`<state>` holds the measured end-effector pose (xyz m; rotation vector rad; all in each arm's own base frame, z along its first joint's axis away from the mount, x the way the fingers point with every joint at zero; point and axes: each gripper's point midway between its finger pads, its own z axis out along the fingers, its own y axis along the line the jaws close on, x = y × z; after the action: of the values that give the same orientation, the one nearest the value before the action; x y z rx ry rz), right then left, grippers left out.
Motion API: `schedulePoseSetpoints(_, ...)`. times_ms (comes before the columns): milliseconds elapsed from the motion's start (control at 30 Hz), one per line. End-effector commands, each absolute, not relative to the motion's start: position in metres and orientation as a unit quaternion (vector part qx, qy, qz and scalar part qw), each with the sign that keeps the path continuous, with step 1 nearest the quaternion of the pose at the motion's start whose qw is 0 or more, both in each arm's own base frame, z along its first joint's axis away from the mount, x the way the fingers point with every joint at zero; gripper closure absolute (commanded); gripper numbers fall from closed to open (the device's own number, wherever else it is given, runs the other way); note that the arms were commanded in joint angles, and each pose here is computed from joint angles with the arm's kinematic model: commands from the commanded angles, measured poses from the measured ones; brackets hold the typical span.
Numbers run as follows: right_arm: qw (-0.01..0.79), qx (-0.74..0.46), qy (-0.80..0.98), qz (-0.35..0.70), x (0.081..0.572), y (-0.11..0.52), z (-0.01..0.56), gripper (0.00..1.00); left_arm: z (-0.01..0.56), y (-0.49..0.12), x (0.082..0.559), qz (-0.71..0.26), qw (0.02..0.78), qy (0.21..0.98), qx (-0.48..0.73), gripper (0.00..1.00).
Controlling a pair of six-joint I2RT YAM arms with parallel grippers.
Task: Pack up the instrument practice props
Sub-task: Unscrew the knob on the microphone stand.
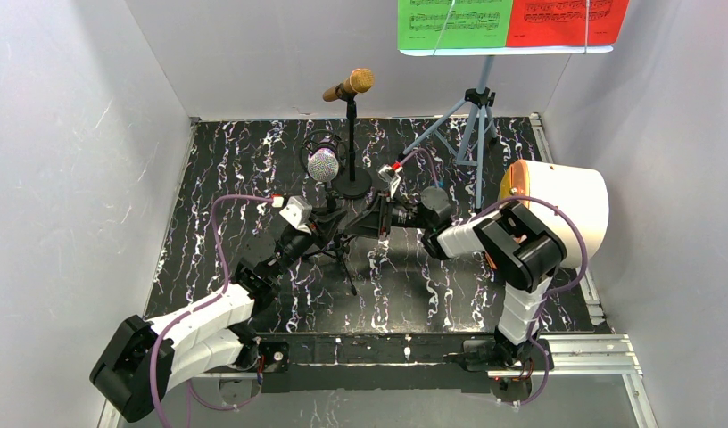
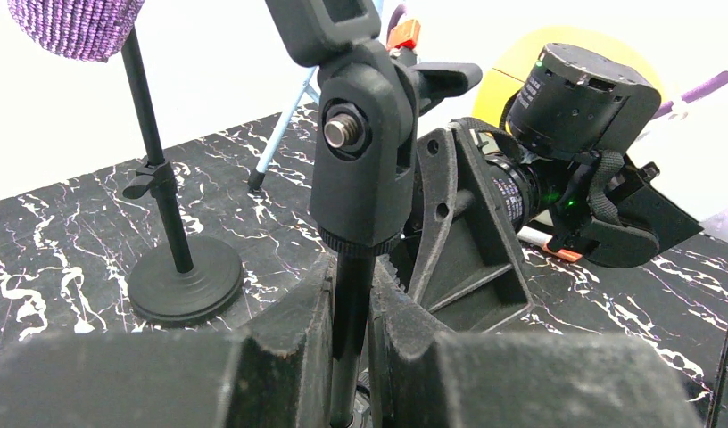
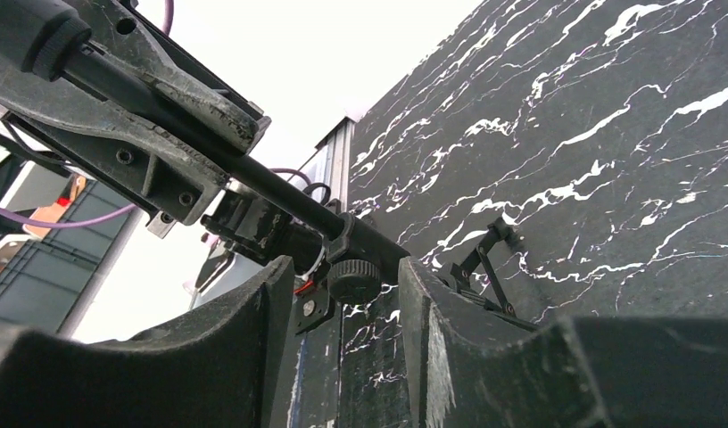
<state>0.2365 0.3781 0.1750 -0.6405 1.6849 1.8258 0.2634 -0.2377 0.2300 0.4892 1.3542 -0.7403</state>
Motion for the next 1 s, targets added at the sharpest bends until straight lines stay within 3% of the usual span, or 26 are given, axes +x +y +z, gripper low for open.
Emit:
schedulePoseSetpoints(0, 0.282, -0.260, 0.600, 0.702, 0.235, 0.383, 0.192, 0.47, 0.201, -0.243, 0.254, -0.350, 0.644, 0.643, 0.222, 1.00)
schedulePoseSetpoints(200, 0.275, -0.256, 0.605, 0.702, 0.237, 0.385, 0.187, 0.48, 0.201, -0.242, 0.253, -0.351, 0.645, 0.642, 0.221, 1.00)
schedulePoseSetpoints(467, 0.257, -0.265, 0.604, 0.706, 0.235, 0.387, 0.182, 0.59, 0.201, -0.244, 0.253, -0.353, 0.643, 0.642, 0.223, 1.00)
schedulePoseSetpoints(567, 0.250, -0.269, 0.603, 0.709, 0.233, 0.387, 0.182, 0.64, 0.201, -0.244, 0.253, -0.352, 0.643, 0.642, 0.223, 1.00)
schedulePoseSetpoints(667, 0.247, -0.275, 0.599, 0.710, 0.231, 0.387, 0.183, 0.77, 0.200, -0.242, 0.254, -0.350, 0.644, 0.644, 0.220, 1.00)
schedulePoseSetpoints(733, 0.247, -0.276, 0.599, 0.710, 0.232, 0.387, 0.183, 0.89, 0.199, -0.241, 0.255, -0.346, 0.646, 0.645, 0.216, 0.96)
schedulePoseSetpoints(833, 0.249, -0.278, 0.597, 0.710, 0.231, 0.387, 0.184, 0.98, 0.198, -0.236, 0.257, -0.335, 0.650, 0.649, 0.210, 0.86)
schedulePoseSetpoints(967, 0.255, -0.281, 0.595, 0.708, 0.233, 0.387, 0.186, 0.99, 0.193, -0.232, 0.256, -0.321, 0.655, 0.648, 0.219, 0.77)
